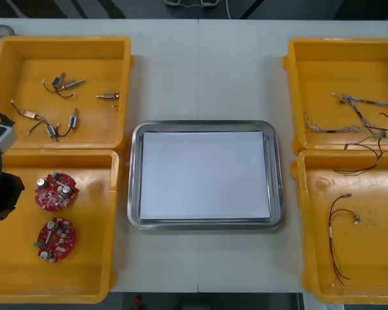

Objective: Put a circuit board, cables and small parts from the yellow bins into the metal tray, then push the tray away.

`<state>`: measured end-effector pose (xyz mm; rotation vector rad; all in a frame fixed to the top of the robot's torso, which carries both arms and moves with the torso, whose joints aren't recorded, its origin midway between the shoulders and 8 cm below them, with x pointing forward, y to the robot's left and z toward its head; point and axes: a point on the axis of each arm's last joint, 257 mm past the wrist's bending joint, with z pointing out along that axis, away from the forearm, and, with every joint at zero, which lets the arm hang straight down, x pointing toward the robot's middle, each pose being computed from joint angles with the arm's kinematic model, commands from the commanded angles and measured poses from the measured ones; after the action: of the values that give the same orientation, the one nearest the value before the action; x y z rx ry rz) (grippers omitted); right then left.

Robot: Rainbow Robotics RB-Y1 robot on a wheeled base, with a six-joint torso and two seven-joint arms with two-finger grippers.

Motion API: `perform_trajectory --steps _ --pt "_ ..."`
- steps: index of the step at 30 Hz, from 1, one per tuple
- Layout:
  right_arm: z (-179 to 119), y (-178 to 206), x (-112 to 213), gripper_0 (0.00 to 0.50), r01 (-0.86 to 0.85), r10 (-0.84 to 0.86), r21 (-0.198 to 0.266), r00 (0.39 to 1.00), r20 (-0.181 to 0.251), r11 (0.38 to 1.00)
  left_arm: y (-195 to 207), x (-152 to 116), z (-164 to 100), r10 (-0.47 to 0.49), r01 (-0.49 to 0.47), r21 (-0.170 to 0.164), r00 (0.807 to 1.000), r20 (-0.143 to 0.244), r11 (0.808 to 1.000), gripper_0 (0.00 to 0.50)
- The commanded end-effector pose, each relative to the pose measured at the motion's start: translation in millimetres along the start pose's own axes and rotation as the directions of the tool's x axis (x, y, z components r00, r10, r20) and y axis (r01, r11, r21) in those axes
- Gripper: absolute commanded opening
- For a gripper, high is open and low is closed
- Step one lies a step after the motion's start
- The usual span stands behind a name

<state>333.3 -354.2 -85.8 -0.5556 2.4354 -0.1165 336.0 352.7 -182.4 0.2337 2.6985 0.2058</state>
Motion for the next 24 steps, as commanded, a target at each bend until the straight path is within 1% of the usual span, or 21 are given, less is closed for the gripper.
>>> perform_trajectory --steps 1,2,5,6,8,12,15,20,21,24 --pt "-15.5 -4.7 7.8 0.000 -0.013 0.013 0.058 1.000 -0.005 0.998 -22.8 -29.6 -17.7 0.122 -0.122 -0.011 0.991 0.061 0.993 0.000" --pt "-15.6 -4.8 8.8 0.000 -0.014 0.015 0.058 1.000 -0.008 0.998 -26.8 -31.6 -17.7 0.130 -0.130 -0.008 0.989 0.063 0.991 0.000" --pt "-17.0 -4.8 13.4 0.000 -0.019 0.020 0.059 1.000 -0.018 0.998 -51.3 -44.2 -19.1 0.193 -0.194 0.010 0.978 0.079 0.981 0.000" --pt "-17.0 -4.8 13.4 0.000 -0.019 0.020 0.059 1.000 -0.018 0.998 -51.3 -44.2 -19.1 0.193 -0.194 0.010 0.978 0.079 0.981 0.000" --pt "-16.9 -5.4 17.2 0.000 -0.030 0.031 0.059 0.999 -0.027 0.998 -70.6 -49.8 -19.0 0.235 -0.238 0.023 0.968 0.085 0.971 0.000" --pt "-16.8 -6.2 18.3 0.000 -0.036 0.038 0.063 0.999 -0.029 0.997 -94.3 -55.3 -20.2 0.250 -0.254 0.039 0.964 0.090 0.966 0.000" --pt "-16.7 -7.1 18.9 0.000 -0.044 0.046 0.065 0.998 -0.031 0.997 -116.8 -59.4 -21.8 0.258 -0.265 0.061 0.961 0.099 0.962 0.000" --pt "-16.1 -6.0 19.6 0.000 -0.056 0.058 0.062 0.998 -0.033 0.997 -158.3 -66.5 -25.6 0.238 -0.253 0.117 0.963 0.125 0.960 0.000" --pt "-16.7 -6.4 19.3 0.000 -0.056 0.058 0.064 0.998 -0.031 0.996 -162.3 -67.4 -26.4 0.236 -0.252 0.120 0.963 0.129 0.960 0.000" --pt "-16.3 -5.3 19.9 0.000 -0.061 0.063 0.060 0.997 -0.032 0.996 -188.1 -72.0 -27.7 0.230 -0.250 0.143 0.963 0.140 0.958 0.000"
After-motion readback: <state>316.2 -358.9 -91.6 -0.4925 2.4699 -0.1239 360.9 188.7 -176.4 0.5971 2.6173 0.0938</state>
